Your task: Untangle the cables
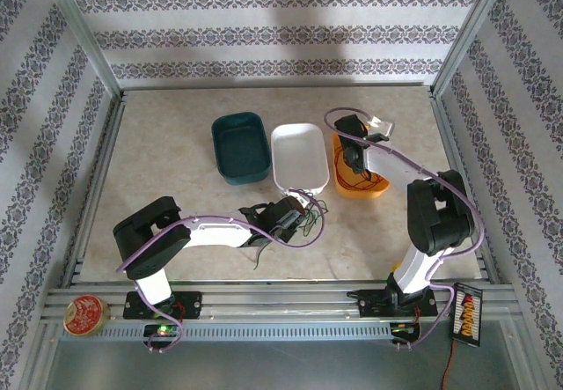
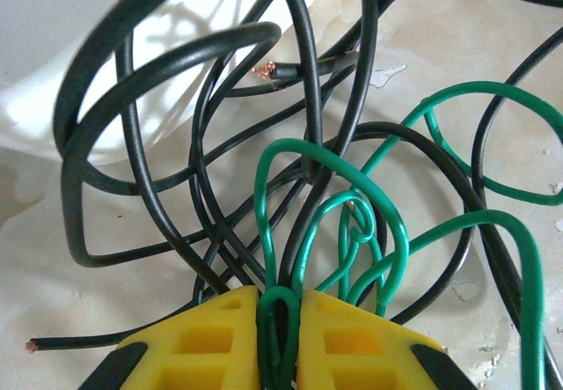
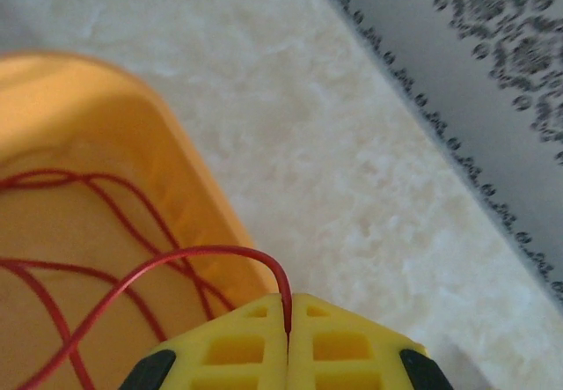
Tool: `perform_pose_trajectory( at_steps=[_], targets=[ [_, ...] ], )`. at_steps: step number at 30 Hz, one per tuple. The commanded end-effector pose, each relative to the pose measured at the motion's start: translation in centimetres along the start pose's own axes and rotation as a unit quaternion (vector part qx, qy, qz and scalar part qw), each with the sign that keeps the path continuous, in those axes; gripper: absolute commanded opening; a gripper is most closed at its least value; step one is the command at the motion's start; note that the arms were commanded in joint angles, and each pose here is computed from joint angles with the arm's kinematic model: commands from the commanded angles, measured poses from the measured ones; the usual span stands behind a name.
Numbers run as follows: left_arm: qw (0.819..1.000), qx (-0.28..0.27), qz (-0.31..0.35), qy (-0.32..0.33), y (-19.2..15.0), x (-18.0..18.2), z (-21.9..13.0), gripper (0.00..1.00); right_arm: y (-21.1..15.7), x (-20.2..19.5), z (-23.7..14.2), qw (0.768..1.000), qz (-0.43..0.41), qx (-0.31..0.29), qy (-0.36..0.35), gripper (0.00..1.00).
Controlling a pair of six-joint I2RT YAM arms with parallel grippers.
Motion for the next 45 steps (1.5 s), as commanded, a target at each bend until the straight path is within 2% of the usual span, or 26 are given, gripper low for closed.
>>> perform_pose_trajectory(
  at_steps=[1, 9, 12, 17, 20, 28, 30, 32, 34, 38, 45],
  targets=[
    [0.995, 0.089, 0.04, 0.003, -4.8, -0.4, 0.6, 0.13, -0.8, 1.5, 0.3, 0.999, 0.013, 0.034, 0.038, 0.0],
    [0.995, 0.091, 0.043, 0.002, -4.7, -0.5, 0.6, 0.14, -2.3, 3.8, 1.1, 0.991, 0.017, 0.081, 0.104, 0.02],
    [0.995, 0.09, 0.042, 0.002, -4.7, -0.6, 0.6, 0.14, -2.2, 3.8, 0.9, 0.988, 0.03, 0.088, 0.12, 0.15],
    [0.995, 0.09, 0.043, 0.001, -4.7, -0.6, 0.6, 0.14, -1.1, 2.6, -0.5, 0.988, 0.055, 0.068, 0.131, 0.47],
    [0.995, 0.09, 0.044, 0.001, -4.7, -0.6, 0.6, 0.14, -0.5, 1.8, -1.7, 0.985, 0.069, 0.052, 0.147, 0.54],
    [0.996, 0.084, 0.039, 0.006, -4.7, -0.4, 0.4, 0.14, -0.4, 1.7, -6.0, 0.968, 0.018, 0.018, 0.25, 0.56],
    [0.996, 0.078, 0.036, 0.006, -4.7, -0.2, 0.2, 0.14, -1.4, 3.1, -7.6, 0.947, -0.022, 0.028, 0.32, 0.54],
    [0.997, 0.071, 0.033, 0.005, -4.7, -0.1, -0.1, 0.14, -2.7, 4.9, -9.5, 0.915, -0.064, 0.045, 0.395, 0.52],
    [0.997, 0.066, 0.031, 0.003, -4.6, -0.1, -0.2, 0.14, -4.1, 6.4, -11.0, 0.891, -0.096, 0.065, 0.439, 0.49],
    [0.997, 0.068, 0.032, 0.004, -4.7, -0.1, -0.2, 0.14, -6.1, 8.0, -11.4, 0.887, -0.129, 0.087, 0.434, 0.43],
    [0.997, 0.067, 0.031, 0.007, -4.7, 0.0, -0.3, 0.14, -6.4, 10.3, -10.1, 0.892, -0.144, 0.098, 0.418, 0.39]
  ],
)
Point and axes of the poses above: each hand's point on the last joint's axis, 136 mm out from that joint toward the fingers, its own z axis out along the fingers, its own x axis along the line the jaws close on, y = z × x, the point moved 5 cm from there along -z, back along the fingers, and after that the axes turned 3 degrees about -z, right-handed, at the moved point
